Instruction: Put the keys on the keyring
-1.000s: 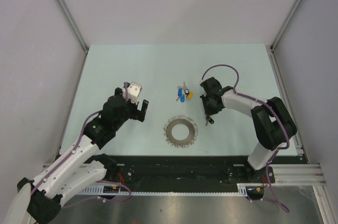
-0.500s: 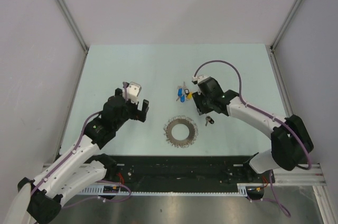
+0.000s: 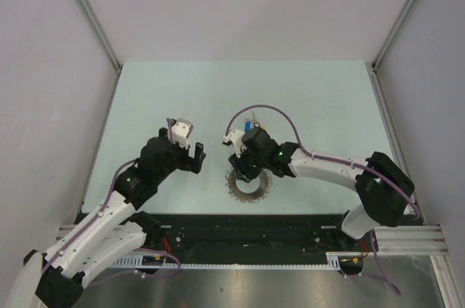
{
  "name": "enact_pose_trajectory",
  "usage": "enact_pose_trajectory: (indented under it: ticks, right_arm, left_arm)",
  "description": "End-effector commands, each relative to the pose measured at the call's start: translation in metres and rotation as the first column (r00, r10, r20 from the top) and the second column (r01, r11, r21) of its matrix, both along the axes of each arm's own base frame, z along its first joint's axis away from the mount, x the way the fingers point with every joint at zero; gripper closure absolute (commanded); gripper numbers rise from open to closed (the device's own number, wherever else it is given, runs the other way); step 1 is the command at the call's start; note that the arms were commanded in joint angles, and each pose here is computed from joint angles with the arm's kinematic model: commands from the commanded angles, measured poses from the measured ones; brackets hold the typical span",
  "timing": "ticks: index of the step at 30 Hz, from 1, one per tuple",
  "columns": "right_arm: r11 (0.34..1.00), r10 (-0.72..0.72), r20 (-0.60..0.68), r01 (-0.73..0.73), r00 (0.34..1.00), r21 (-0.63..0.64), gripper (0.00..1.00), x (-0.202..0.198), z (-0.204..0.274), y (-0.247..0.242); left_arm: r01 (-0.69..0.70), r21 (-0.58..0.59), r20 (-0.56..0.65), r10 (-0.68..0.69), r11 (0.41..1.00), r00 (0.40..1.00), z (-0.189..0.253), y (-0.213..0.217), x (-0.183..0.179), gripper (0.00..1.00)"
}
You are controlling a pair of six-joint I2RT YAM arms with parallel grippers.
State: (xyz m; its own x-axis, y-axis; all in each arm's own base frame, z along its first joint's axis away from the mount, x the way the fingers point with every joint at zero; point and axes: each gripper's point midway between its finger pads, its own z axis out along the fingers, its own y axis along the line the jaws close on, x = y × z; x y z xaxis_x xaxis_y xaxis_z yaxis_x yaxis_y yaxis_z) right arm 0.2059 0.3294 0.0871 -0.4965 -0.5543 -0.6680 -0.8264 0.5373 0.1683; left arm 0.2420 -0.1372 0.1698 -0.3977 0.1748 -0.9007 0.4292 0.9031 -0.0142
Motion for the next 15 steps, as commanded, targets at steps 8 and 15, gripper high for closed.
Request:
enact_pose_trajectory:
  ticks: [8,15]
  right_arm:
    - [0.979,0.19,0.015,-0.191,0.982,0.079,0.68,-0.025,-0.028,0.056]
    - [0.987,0.155,0.038,-0.157,0.987,0.034,0.71,-0.019,-0.043,0.055]
  left_arm:
    - [-0.082,-0.023,0.097,0.084,0.996,0.992,0.019,0.017,0.005,0.06]
    - [-0.081,-0.014,0.097,0.082,0.997,0.992,0.018,0.018,0.005,0.06]
